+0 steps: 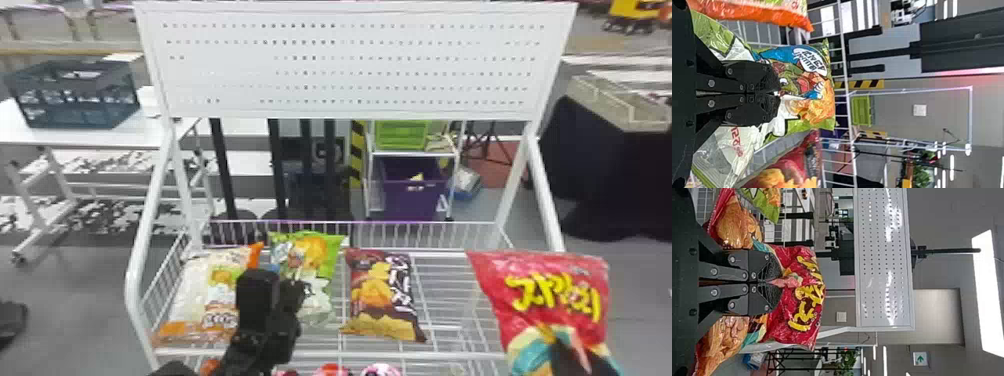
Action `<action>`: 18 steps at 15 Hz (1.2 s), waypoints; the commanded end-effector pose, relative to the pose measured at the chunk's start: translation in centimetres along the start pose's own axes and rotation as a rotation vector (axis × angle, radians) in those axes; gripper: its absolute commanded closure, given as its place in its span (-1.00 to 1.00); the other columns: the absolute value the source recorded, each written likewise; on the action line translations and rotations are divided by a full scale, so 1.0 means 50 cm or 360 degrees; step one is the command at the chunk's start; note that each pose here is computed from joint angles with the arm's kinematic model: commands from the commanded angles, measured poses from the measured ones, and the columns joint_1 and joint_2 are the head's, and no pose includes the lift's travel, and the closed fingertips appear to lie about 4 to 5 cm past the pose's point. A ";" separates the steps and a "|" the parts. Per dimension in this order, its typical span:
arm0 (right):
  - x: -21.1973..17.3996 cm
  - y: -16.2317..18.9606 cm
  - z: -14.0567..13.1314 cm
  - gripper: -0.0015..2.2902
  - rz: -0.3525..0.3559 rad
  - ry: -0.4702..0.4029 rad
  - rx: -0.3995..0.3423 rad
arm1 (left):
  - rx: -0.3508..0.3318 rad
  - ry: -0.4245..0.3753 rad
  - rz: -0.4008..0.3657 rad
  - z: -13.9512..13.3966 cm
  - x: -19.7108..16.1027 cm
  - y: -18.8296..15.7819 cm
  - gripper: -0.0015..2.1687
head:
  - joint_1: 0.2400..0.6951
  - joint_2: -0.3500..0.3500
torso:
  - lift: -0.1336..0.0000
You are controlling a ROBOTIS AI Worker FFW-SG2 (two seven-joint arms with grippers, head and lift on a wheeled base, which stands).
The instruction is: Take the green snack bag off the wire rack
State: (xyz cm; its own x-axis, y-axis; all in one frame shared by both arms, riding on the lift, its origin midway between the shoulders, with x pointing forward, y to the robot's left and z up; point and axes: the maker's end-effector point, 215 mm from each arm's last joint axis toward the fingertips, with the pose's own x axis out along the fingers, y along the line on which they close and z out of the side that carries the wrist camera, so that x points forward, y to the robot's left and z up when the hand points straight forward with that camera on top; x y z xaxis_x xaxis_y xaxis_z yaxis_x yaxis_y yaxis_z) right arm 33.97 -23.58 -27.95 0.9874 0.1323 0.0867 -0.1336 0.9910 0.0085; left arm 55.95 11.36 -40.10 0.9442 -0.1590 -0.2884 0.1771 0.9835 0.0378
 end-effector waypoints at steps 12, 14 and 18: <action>0.005 0.010 -0.001 0.95 0.0020 -0.0005 0.0010 | -0.0074 -0.0389 0.0288 0.108 -0.395 0.220 0.58 | 0.14 0.00 | 1.00; 0.003 0.010 -0.002 0.95 0.0021 -0.0001 0.0009 | -0.0141 -0.0548 0.0329 0.136 -0.468 0.244 0.58 | 0.14 0.00 | 1.00; 0.002 0.011 0.001 0.95 0.0028 0.0000 0.0005 | -0.0133 -0.0570 0.0356 0.116 -0.520 0.255 0.58 | 0.14 0.00 | 1.00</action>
State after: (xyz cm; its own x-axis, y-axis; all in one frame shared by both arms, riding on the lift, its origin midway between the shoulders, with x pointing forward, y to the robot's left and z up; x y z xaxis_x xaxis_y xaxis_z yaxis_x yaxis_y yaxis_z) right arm 34.00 -23.04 -27.95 0.9851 0.1482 0.0875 -0.1497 0.9887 0.0110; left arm 35.92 27.05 -26.31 0.9967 0.0444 0.0683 -0.0427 0.9988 -0.0260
